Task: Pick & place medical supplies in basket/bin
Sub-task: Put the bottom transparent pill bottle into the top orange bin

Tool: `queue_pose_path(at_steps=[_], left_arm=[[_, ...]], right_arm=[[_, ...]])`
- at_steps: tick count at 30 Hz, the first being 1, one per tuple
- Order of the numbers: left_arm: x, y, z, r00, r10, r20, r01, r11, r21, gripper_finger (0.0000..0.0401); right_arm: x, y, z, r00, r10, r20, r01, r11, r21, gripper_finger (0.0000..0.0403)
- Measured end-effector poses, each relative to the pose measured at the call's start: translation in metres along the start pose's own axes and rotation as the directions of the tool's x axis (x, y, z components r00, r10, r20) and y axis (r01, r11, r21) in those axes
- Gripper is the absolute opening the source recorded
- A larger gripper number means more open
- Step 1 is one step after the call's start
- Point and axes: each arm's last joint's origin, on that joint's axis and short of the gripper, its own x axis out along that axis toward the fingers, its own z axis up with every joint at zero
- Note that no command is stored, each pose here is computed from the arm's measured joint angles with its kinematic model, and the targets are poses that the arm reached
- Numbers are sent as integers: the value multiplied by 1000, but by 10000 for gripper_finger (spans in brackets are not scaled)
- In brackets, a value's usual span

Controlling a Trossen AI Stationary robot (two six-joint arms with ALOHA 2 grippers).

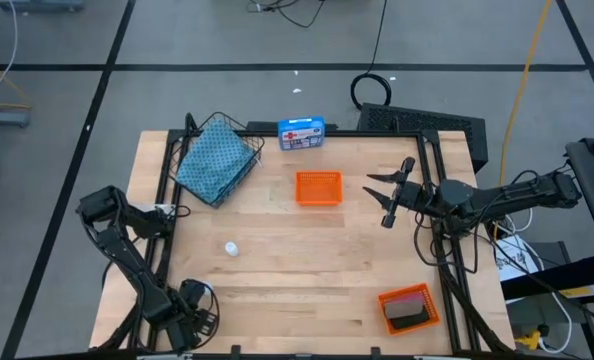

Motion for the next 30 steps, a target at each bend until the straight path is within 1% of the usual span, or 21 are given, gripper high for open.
queue_pose_path(at_steps=[4,7,11,14,16,19,22,27,30], left_arm=[[0,-1,-2,1000,-10,-12,10,1000,7,173],[0,0,-3,1000,-11,-17,11,1000,14,153],[0,-1,-4,999,-39,-8,39,999,22,155],[0,-6,-3,994,-105,31,103,993,49,165],[-1,-12,2,988,-147,54,143,987,70,167],[-3,-24,16,983,-173,69,166,982,91,163],[-5,-36,34,981,-184,56,174,973,149,157],[-6,-64,73,970,-237,52,215,940,264,159],[-2,-80,100,964,-264,26,239,907,348,160]], right_arm=[[0,0,0,1000,0,0,0,1000,0,134],[0,0,0,1000,0,0,0,1000,0,134],[0,0,0,1000,0,0,0,1000,0,134],[0,0,0,1000,0,0,0,1000,0,134],[0,0,0,1000,0,0,0,1000,0,134],[0,0,0,1000,0,1,0,1000,1,134],[0,0,1,1000,-3,10,3,1000,6,134],[0,0,1,1000,-4,12,4,1000,17,134],[0,0,1,1000,-4,12,4,1000,18,134]])
